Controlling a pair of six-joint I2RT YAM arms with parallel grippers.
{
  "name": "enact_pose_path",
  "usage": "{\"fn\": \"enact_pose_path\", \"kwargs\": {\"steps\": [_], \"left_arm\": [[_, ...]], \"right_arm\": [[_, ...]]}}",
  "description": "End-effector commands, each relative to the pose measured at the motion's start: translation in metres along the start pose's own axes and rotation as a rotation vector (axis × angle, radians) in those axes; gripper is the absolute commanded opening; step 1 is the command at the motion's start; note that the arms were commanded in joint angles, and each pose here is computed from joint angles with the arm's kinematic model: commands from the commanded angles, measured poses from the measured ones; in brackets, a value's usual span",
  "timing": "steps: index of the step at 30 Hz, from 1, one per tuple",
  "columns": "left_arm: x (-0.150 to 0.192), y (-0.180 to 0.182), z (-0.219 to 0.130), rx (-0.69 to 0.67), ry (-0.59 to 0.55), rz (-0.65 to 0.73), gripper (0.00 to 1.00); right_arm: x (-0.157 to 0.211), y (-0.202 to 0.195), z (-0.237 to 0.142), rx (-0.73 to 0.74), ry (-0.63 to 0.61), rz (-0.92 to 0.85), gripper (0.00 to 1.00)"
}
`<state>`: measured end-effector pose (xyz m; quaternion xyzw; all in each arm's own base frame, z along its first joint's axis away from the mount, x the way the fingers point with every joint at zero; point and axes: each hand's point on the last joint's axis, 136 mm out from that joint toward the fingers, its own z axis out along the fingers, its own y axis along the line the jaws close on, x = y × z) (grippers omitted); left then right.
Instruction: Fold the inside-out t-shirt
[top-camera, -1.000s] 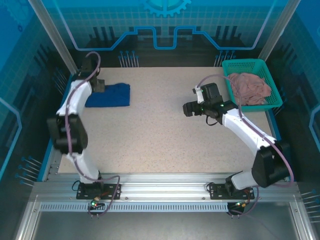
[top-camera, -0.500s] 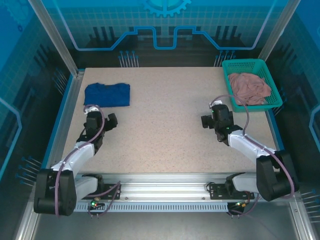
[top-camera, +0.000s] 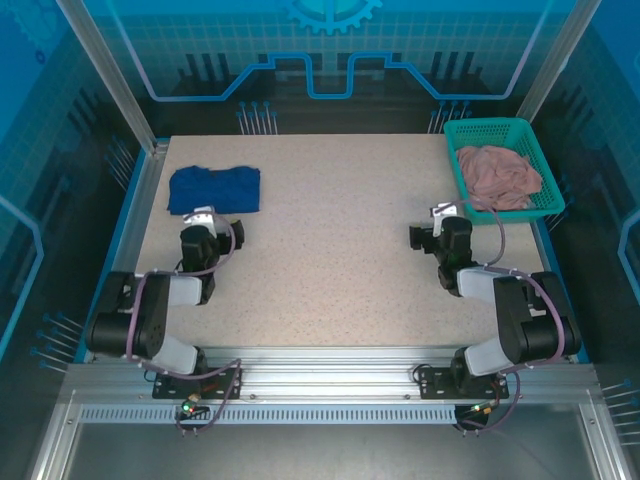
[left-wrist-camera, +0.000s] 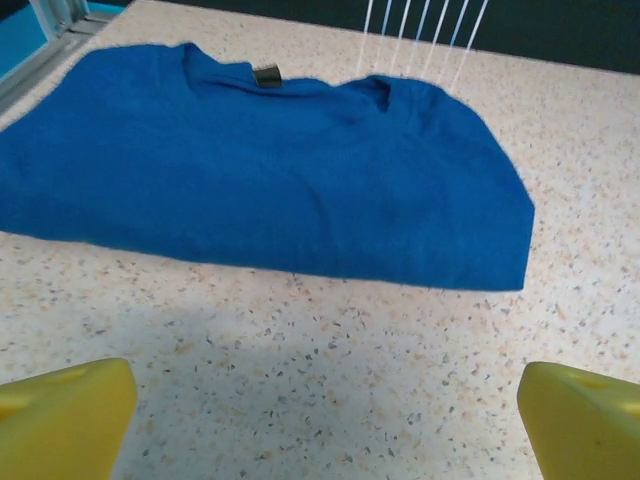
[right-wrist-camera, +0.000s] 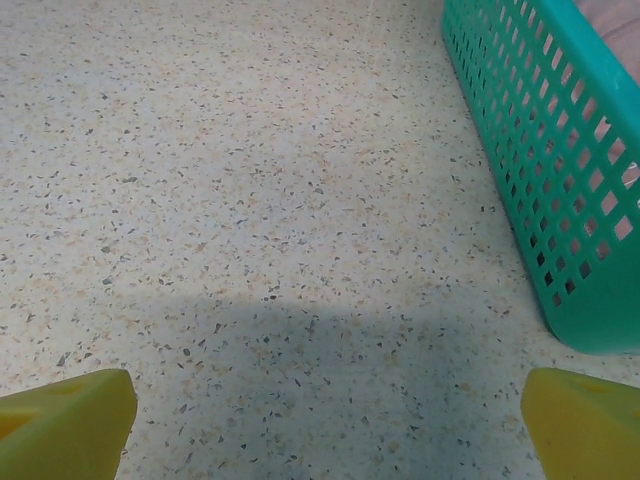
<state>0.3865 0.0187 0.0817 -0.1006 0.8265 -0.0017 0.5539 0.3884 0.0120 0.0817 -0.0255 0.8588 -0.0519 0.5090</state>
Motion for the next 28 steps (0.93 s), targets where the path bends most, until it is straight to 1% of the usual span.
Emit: {"fn": "enact_pose_path", "kwargs": {"steps": [1, 2, 28], "left_arm": [[-0.0149, -0.0121, 0.0015, 0.065, -0.058, 0.039, 0.99], [-0.0151, -0.0124, 0.0015, 0.067, -0.072, 0.044, 0.99], [-0.0143, -0.0159, 0.0027, 0.075, -0.058, 0.058, 0.99]], "right_arm": [[-0.0208, 0.0084, 0.0004, -0.073, -0.104, 0.008, 1.0], [-0.0201, 0.008, 0.0005, -0.075, -0.102, 0.009, 1.0], [-0.0196, 0.009, 0.0004, -0.078, -0.101, 0.008, 1.0]]}}
